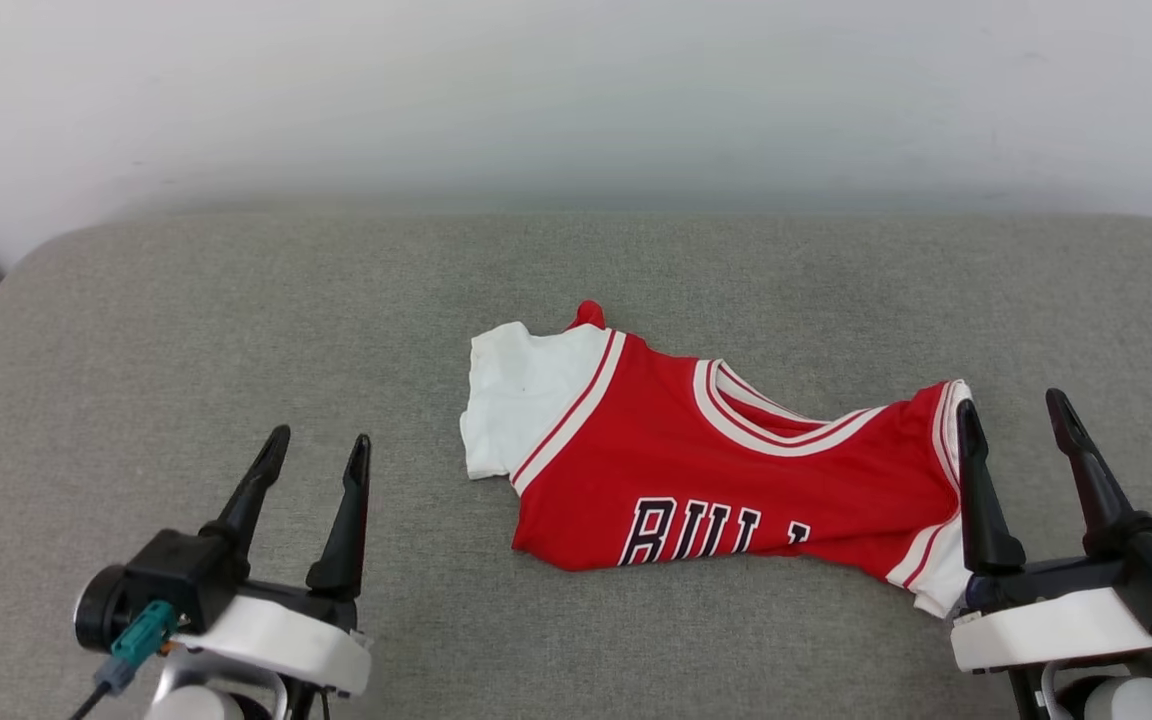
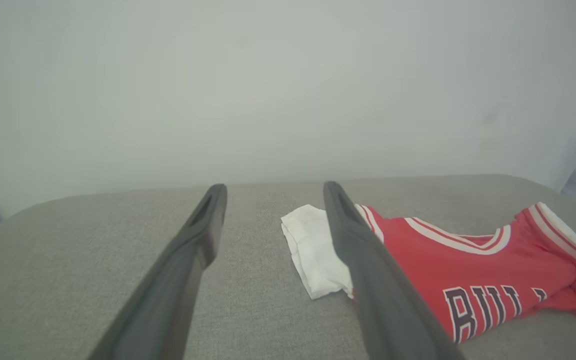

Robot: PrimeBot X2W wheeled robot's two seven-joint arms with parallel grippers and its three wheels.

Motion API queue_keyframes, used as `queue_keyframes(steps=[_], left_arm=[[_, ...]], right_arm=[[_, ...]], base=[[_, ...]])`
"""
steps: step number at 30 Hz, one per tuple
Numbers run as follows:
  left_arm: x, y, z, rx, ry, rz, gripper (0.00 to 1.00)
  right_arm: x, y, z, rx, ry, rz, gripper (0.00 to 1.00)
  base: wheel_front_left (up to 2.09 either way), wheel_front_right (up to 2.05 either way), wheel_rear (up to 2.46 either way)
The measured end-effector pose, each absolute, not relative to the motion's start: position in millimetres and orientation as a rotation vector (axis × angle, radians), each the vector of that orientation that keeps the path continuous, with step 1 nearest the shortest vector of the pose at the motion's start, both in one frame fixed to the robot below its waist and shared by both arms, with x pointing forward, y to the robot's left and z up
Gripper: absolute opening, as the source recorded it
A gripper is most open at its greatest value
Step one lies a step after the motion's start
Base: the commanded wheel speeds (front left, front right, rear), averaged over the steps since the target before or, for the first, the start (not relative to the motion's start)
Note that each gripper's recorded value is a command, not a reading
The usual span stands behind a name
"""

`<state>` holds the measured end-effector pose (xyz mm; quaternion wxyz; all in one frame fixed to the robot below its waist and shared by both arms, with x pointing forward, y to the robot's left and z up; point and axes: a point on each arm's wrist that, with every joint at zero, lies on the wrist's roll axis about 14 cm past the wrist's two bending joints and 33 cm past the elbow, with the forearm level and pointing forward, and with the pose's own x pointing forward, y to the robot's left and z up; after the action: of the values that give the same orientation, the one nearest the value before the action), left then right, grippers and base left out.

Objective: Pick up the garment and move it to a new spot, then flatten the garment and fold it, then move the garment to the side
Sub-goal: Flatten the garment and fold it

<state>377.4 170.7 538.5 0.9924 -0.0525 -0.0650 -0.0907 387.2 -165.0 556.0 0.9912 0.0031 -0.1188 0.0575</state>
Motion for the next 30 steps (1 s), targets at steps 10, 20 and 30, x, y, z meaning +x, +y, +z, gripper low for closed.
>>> queue_keyframes(steps=[10,20,30], left_arm=[[463,147,576,0.051,-0.034,-0.405,1.0],[532,129,514,0.165,0.492,-0.553,1.0],[553,124,433,0.241,0.925,-0.628,1.0]], right_arm=[[403,-188,545,-0.005,-0.214,0.048,1.0],[417,-212,512,-0.002,-0.126,-0.021,1.0],[421,-234,480,0.011,-0.039,-0.085,1.0]], base=[[0.0,0.0,0.0],[0.0,0.0,0.0],[0.0,0.0,0.0]])
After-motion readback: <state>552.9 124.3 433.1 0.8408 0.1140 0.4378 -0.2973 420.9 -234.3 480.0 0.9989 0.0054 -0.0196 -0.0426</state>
